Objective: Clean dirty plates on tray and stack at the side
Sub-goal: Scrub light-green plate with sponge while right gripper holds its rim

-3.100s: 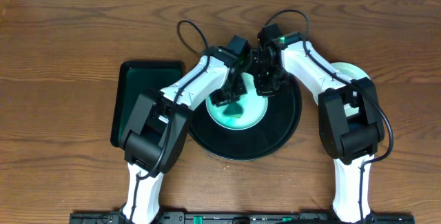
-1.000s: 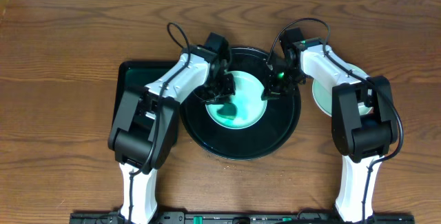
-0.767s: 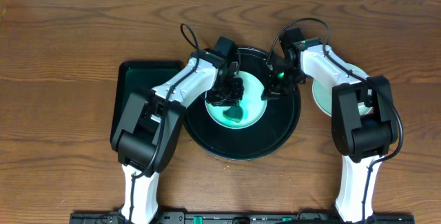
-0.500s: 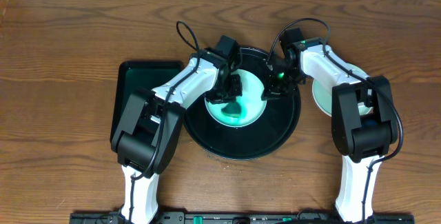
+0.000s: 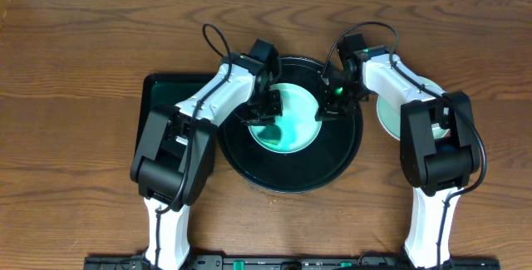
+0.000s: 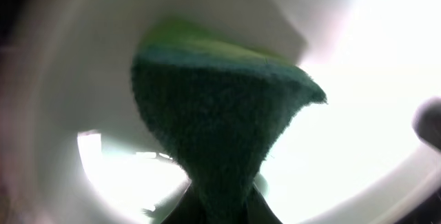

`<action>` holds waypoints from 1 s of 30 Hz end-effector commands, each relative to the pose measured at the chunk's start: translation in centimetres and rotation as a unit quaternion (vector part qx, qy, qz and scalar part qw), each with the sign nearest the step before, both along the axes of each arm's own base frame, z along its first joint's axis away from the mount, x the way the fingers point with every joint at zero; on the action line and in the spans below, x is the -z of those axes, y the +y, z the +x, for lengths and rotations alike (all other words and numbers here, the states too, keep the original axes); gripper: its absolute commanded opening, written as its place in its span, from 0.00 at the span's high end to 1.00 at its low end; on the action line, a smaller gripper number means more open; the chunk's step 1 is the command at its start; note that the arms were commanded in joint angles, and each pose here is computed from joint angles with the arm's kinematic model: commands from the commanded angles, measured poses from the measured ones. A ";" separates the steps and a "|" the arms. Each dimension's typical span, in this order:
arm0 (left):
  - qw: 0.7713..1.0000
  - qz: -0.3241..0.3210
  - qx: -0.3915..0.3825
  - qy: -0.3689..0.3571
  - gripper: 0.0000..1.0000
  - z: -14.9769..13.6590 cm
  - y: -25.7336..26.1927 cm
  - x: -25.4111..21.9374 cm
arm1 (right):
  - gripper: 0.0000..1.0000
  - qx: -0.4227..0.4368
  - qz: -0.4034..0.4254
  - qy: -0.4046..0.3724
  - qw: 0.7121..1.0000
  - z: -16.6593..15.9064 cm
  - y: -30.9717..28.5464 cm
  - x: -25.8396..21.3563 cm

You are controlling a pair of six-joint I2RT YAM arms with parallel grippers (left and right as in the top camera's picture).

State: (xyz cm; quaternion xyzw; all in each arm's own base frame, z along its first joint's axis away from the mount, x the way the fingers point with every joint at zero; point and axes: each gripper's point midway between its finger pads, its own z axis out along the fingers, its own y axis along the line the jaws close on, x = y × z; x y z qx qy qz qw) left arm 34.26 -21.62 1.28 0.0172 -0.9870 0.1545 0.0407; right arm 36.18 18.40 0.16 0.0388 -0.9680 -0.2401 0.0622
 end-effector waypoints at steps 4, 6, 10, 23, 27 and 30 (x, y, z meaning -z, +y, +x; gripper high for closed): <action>0.990 -0.100 0.103 0.005 0.93 -1.9 -3.9 0.2 | 0.99 -0.015 -0.005 0.029 0.999 -1.8 0.0 1.8; 0.989 -0.104 0.102 -0.014 0.93 -1.0 -4.3 0.1 | 0.99 -0.015 -0.005 0.029 0.999 -1.7 0.0 1.8; 0.994 -0.013 0.072 -0.078 0.93 2.1 -2.1 1.3 | 0.99 -0.017 -0.005 0.028 0.999 -1.7 0.0 1.8; 0.955 0.273 -0.081 -0.082 0.93 1.5 8.2 1.0 | 0.99 -0.017 -0.004 0.026 1.000 -1.7 0.0 1.9; 0.977 0.207 -0.017 -0.037 0.93 -0.6 5.3 1.5 | 0.99 -0.017 -0.004 0.026 1.000 -1.7 0.1 1.9; 0.995 0.087 0.039 0.018 0.93 -3.1 0.7 1.3 | 0.99 -0.017 -0.004 0.027 0.999 -1.7 0.0 1.9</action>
